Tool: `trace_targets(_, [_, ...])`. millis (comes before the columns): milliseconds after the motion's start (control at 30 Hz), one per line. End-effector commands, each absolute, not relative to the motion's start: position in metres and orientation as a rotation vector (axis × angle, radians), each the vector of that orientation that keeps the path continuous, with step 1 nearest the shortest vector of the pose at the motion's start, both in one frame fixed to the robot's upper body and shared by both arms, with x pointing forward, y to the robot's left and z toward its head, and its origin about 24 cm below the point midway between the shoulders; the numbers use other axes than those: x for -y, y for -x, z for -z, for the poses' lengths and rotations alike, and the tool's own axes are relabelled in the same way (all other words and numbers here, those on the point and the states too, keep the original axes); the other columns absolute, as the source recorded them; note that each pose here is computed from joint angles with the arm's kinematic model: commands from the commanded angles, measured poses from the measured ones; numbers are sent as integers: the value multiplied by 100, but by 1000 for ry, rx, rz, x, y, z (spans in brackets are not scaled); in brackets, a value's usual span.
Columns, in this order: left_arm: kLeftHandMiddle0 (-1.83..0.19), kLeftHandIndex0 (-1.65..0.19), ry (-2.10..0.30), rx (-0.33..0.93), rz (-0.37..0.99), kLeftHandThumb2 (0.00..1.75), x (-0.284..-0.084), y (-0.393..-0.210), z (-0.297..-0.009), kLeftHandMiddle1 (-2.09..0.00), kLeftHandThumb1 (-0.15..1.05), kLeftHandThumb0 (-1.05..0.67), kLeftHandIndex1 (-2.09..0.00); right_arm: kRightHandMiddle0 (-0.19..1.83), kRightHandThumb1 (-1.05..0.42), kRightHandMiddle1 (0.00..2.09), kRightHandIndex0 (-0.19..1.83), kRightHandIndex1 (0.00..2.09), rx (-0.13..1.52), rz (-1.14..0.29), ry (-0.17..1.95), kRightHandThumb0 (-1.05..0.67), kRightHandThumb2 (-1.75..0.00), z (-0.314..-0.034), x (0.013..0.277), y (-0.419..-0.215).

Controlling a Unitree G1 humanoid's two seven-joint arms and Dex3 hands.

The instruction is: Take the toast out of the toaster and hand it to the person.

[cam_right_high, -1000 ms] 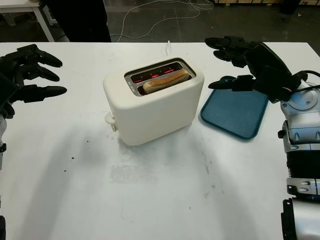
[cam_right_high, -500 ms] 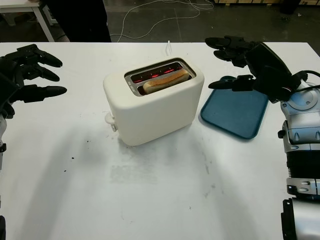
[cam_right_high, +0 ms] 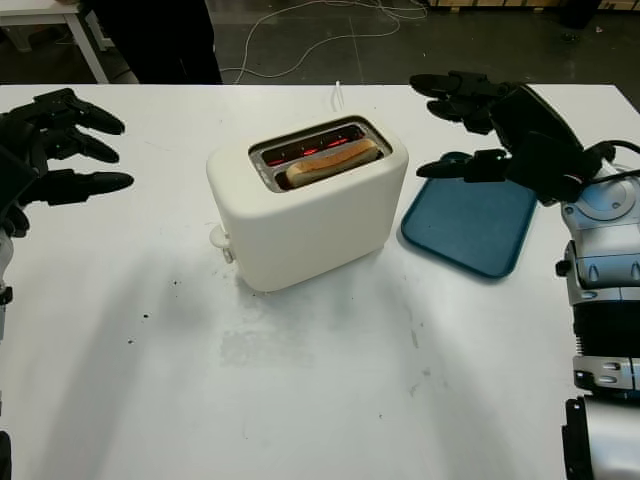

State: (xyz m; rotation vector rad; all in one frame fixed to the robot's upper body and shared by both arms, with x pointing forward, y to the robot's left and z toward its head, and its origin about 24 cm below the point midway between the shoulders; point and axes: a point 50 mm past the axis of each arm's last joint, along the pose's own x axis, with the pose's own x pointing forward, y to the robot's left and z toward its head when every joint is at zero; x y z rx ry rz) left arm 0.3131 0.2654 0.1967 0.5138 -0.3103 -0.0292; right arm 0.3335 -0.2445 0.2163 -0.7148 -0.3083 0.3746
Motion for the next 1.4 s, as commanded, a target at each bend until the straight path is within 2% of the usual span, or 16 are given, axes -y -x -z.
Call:
trace_targets(0, [-48,-52,-504,319,20,0,-268,-311,-196,-126,56,-105,-111,41,-74,1,37,12,319,-374,725,-66,0,-214,242,-334])
trace_targets(1367, [-51,-53,-519,315,23,0,-269,-311,-195,-126,58,-105,-112,41,-74,1,34,17,321,-390,715,-64,0,-213,241,-333])
